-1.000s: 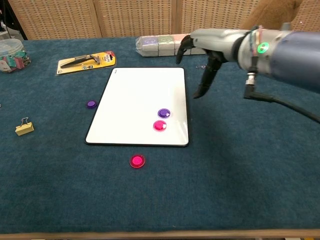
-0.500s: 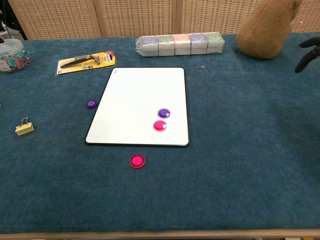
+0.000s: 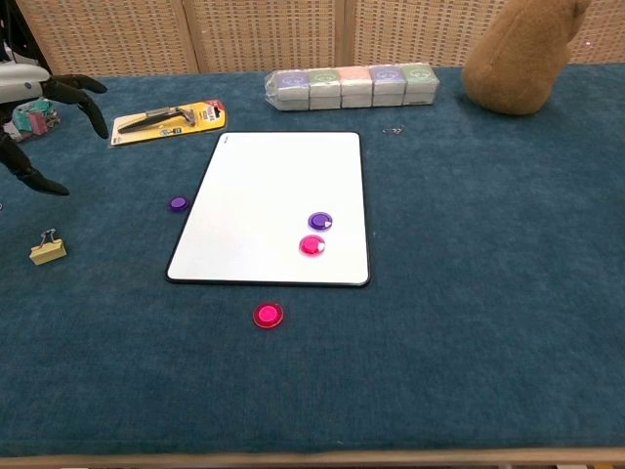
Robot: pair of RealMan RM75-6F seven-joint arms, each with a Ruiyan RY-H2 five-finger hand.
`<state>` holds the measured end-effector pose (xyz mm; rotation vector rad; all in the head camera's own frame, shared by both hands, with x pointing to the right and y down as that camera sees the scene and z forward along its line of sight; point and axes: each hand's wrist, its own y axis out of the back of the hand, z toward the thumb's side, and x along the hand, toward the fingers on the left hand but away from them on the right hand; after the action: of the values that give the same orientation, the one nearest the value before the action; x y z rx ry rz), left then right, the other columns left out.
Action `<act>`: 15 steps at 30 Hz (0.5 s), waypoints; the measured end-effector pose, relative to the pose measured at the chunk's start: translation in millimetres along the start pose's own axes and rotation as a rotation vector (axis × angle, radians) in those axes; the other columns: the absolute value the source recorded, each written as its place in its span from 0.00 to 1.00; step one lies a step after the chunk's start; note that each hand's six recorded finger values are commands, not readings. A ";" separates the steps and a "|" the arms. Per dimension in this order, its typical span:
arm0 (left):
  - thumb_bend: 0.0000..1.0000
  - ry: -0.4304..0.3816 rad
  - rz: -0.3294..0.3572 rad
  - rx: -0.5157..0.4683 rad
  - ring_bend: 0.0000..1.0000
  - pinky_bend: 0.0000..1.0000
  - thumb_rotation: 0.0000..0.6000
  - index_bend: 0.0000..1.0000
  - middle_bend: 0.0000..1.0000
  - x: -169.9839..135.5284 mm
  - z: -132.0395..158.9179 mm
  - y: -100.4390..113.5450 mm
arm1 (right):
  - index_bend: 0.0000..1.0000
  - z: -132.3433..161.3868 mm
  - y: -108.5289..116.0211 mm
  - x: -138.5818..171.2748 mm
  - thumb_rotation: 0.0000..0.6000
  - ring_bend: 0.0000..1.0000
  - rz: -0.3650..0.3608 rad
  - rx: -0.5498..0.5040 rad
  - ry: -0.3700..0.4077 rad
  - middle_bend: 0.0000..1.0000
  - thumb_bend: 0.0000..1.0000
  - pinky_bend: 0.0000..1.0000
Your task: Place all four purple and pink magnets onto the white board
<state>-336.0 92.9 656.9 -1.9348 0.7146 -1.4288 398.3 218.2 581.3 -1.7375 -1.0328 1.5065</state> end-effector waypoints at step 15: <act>0.24 0.044 -0.102 0.010 0.00 0.00 1.00 0.40 0.00 57.8 54.3 -41.0 | 0.26 -8.5 0.6 -0.1 1.00 0.00 0.006 -0.026 0.000 0.00 0.00 0.00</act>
<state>-265.8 86.4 711.8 -1.9625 0.6355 -1.5383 406.8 218.1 582.3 -1.7601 -1.0521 1.5028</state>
